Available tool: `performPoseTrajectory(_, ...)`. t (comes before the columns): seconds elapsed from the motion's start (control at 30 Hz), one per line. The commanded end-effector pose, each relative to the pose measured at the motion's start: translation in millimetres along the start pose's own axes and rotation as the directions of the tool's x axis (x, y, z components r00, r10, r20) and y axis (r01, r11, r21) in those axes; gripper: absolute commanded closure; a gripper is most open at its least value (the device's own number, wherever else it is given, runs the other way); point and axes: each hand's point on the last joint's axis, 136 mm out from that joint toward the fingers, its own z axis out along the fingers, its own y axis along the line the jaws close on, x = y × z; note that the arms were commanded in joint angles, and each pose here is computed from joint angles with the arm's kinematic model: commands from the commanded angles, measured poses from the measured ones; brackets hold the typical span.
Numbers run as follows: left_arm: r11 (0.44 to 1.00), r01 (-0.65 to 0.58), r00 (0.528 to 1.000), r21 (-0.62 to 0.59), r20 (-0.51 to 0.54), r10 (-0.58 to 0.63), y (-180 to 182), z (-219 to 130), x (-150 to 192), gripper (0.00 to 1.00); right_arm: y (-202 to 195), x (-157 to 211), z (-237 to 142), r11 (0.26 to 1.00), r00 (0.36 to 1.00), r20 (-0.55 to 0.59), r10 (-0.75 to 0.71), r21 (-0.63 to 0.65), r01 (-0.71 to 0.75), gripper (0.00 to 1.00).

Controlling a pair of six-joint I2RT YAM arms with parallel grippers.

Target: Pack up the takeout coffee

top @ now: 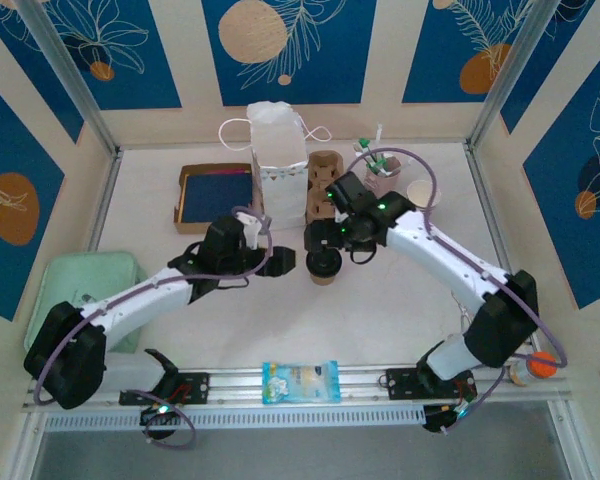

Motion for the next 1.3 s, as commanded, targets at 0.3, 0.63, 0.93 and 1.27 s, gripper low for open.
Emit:
performPoseTrajectory(0.3, 0.993, 0.083, 0.996, -0.085, 0.050, -0.079, 41.5, -29.1, 34.7, 0.04, -7.7, 18.9, 38.6, 0.971, 0.984, -0.172, -0.035, 0.226, 0.074, 0.01)
performPoseTrajectory(0.63, 0.990, 0.094, 0.994, -0.101, 0.063, -0.088, 49.8, -37.1, 41.2, 0.04, -0.7, 30.0, 65.3, 0.972, 0.973, -0.229, -0.014, 0.227, 0.067, 0.01)
performPoseTrajectory(0.93, 0.990, 0.098, 0.994, -0.097, 0.063, -0.092, 50.1, -35.9, 42.0, 0.04, -2.9, 38.6, 82.6, 0.973, 0.965, -0.262, 0.003, 0.224, 0.057, 0.01)
performPoseTrajectory(1.27, 0.991, 0.100, 0.994, -0.093, 0.058, -0.095, 50.0, -34.3, 42.8, 0.04, -9.2, 44.3, 92.4, 0.971, 0.961, -0.275, 0.021, 0.233, 0.046, 0.01)
